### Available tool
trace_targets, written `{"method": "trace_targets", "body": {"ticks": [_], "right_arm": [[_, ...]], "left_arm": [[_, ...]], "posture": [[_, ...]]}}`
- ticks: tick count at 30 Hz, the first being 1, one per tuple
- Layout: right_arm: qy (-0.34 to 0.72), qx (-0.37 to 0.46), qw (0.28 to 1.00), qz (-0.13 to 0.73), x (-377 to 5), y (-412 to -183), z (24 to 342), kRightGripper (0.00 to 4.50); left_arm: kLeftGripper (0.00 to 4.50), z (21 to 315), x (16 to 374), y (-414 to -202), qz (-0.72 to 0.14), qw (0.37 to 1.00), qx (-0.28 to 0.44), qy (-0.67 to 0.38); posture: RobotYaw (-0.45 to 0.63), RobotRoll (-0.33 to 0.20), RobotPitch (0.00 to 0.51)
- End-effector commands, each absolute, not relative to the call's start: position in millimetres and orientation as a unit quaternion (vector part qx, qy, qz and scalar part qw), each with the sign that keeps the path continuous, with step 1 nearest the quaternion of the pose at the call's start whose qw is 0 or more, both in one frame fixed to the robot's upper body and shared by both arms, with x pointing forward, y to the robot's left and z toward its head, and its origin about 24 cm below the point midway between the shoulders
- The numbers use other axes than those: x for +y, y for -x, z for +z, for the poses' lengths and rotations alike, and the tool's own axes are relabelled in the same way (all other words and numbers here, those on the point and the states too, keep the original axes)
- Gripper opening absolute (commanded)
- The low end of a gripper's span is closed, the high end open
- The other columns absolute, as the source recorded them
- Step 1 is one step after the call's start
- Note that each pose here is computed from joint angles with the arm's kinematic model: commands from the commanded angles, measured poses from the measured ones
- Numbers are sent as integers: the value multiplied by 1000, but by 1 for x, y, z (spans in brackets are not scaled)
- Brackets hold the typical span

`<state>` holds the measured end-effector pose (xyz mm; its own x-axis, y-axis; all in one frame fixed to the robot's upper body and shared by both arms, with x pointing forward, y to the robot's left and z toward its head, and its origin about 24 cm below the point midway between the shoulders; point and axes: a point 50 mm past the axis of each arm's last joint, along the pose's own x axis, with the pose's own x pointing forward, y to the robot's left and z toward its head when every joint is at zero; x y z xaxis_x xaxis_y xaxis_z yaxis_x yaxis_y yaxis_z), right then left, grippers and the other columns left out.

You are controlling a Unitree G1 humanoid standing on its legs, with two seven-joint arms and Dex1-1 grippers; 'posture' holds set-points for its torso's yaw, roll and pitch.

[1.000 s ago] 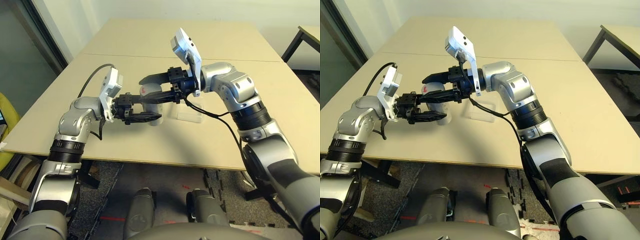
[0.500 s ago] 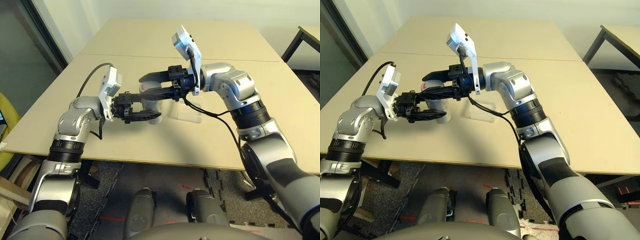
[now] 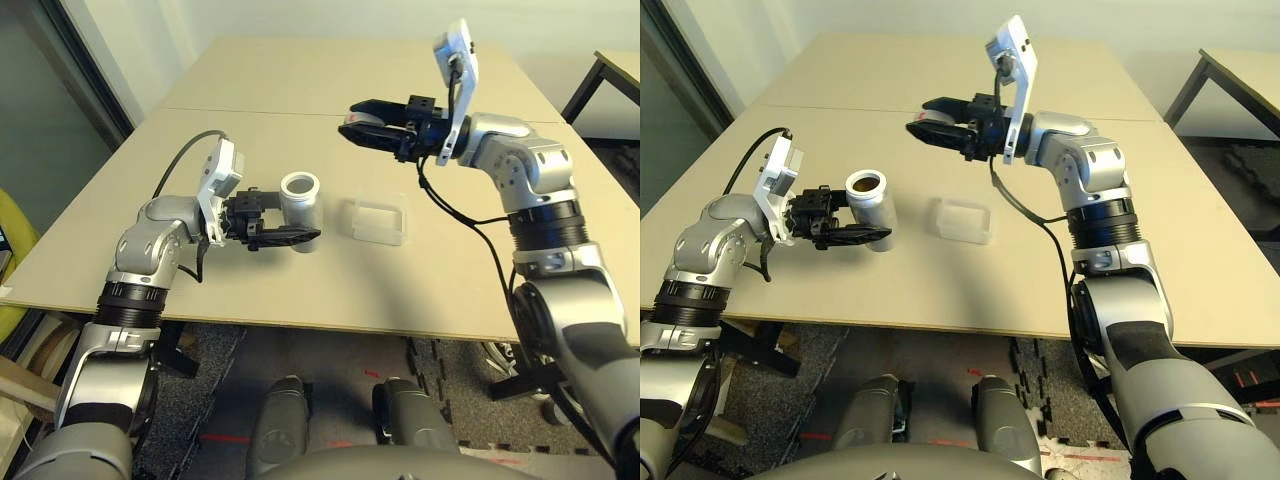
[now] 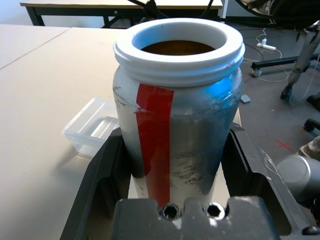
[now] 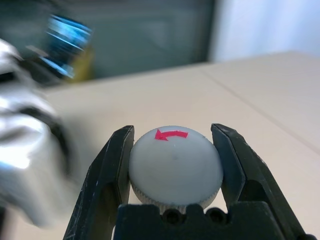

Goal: Pour the medicine from the bottle into the box.

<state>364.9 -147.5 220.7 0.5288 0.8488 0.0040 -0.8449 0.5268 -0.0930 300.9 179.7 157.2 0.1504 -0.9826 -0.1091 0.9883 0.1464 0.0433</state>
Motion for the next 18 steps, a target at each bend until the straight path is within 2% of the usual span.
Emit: {"method": "trace_targets", "body": {"ticks": [1,4,8,12,18], "right_arm": [[66,25,911,406,-182,-371,182,2601],[91,76,929,350,-213,-367,145,2601],[89,115,944,298,-237,-362,111,2601],[73,135,956,251,-250,-360,92,2601],[64,158,959,228,-257,-360,80,2601]], "left_arm": [[2818,157,183,-303,-642,764,27,-58],[2818,157,186,-305,-634,771,23,-61],[2818,157,187,-308,-628,775,19,-63],[2818,158,187,-309,-627,776,18,-65],[2818,159,189,-312,-622,780,15,-71]], "posture": [[-52,0,32],[-55,0,33],[-59,0,37],[-62,0,37],[-57,0,36]]}}
